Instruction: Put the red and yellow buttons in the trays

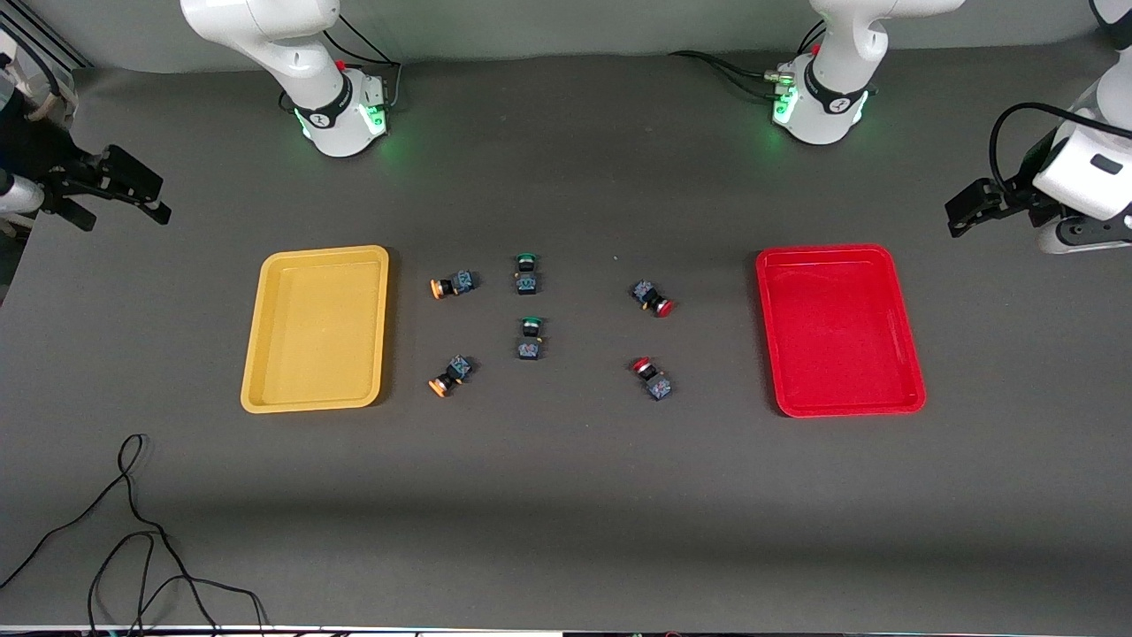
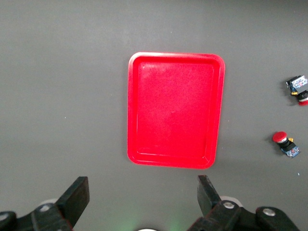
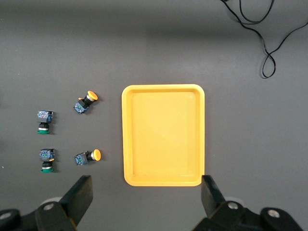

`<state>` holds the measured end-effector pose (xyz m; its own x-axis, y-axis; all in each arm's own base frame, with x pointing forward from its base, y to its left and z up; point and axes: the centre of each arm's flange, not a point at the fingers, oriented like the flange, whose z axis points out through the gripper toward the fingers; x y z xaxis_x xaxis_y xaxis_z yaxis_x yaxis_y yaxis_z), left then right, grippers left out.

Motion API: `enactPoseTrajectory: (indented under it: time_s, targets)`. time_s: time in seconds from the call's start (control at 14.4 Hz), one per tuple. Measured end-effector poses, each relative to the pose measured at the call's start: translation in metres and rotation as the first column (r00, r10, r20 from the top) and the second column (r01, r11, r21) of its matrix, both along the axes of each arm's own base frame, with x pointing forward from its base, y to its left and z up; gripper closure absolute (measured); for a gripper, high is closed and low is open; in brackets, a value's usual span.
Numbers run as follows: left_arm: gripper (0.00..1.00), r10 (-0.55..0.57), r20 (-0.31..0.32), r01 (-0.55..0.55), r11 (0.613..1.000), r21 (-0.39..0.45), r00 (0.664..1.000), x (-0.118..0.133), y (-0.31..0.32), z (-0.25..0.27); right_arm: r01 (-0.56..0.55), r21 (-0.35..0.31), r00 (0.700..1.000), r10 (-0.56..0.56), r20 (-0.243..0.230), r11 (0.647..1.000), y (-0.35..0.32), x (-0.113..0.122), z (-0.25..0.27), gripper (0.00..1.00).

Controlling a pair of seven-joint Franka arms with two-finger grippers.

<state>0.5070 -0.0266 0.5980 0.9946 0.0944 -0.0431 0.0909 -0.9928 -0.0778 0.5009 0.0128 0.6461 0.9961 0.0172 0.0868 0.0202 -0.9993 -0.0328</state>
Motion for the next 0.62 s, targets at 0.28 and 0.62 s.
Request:
enactPoseTrajectory:
  time_s: [0.28, 0.62]
  targets:
    - [0.0, 0.002, 0.0, -0.002, 1.0, 0.0, 1.0, -0.005, 0.0, 0.025, -0.001, -0.003, 0.999, 0.001, -0.041, 1.0, 0.008, 0.006, -0.012, 0.0]
    - [0.0, 0.002, -0.003, -0.002, 1.0, 0.0, 1.0, -0.004, 0.0, 0.026, 0.187, -0.041, 0.969, -0.191, -0.16, 0.982, 0.1, 0.03, -0.086, 0.0]
